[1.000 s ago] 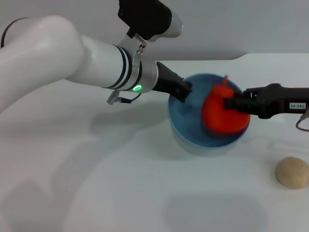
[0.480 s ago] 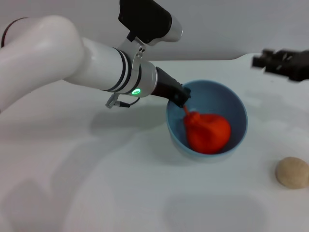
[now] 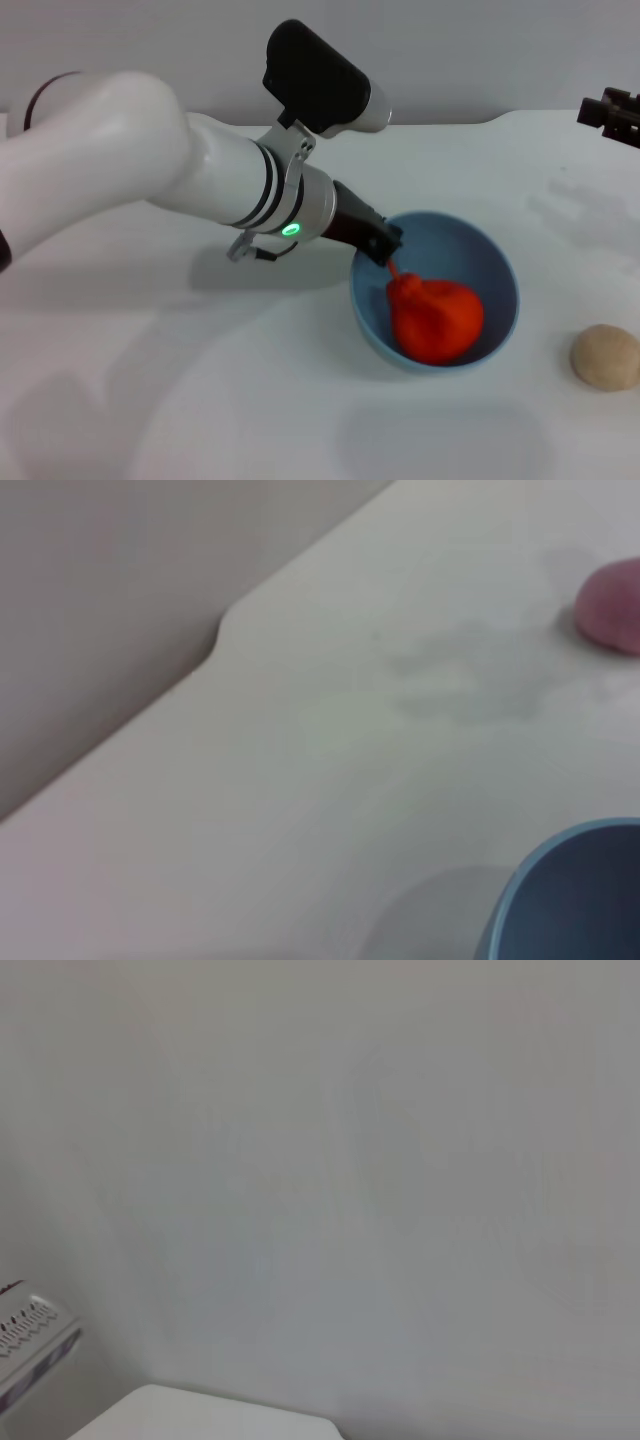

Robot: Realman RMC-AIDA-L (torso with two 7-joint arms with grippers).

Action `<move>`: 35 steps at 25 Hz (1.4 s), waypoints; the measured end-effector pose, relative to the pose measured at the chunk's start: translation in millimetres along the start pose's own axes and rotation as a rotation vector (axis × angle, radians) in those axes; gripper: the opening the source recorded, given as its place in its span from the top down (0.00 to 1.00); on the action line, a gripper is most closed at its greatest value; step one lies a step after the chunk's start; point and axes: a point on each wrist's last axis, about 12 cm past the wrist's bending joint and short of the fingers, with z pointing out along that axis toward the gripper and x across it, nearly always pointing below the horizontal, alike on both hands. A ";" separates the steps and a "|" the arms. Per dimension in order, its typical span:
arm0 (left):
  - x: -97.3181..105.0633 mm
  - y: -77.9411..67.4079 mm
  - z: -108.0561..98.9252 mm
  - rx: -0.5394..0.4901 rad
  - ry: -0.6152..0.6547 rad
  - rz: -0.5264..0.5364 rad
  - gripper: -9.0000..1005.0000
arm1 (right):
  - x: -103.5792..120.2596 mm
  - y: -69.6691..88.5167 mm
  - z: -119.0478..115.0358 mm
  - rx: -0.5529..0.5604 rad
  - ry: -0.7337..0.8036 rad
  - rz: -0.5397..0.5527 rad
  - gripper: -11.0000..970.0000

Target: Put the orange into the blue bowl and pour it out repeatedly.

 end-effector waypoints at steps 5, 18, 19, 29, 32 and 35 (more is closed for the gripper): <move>6.1 -2.7 2.0 0.008 0.014 -0.001 0.99 | 4.9 -1.6 0.4 0.009 0.003 0.009 0.50; 14.4 -2.4 3.5 0.002 0.022 -0.010 0.98 | 11.0 -2.5 2.4 0.011 0.010 0.021 0.49; 14.2 -2.3 3.0 0.002 0.019 -0.012 0.97 | 11.5 -2.7 2.2 0.012 0.009 0.024 0.49; -6.2 -6.2 -16.4 -0.012 -0.111 0.021 0.58 | 19.1 -5.8 -1.1 0.036 0.012 -0.006 0.49; -16.0 4.8 -29.2 -0.082 -0.237 0.003 0.42 | 23.6 -10.9 -3.7 0.076 -0.007 -0.035 0.48; -17.4 14.7 -35.2 -0.168 -0.340 -0.004 0.30 | 28.7 -15.1 -4.4 0.109 -0.028 -0.050 0.43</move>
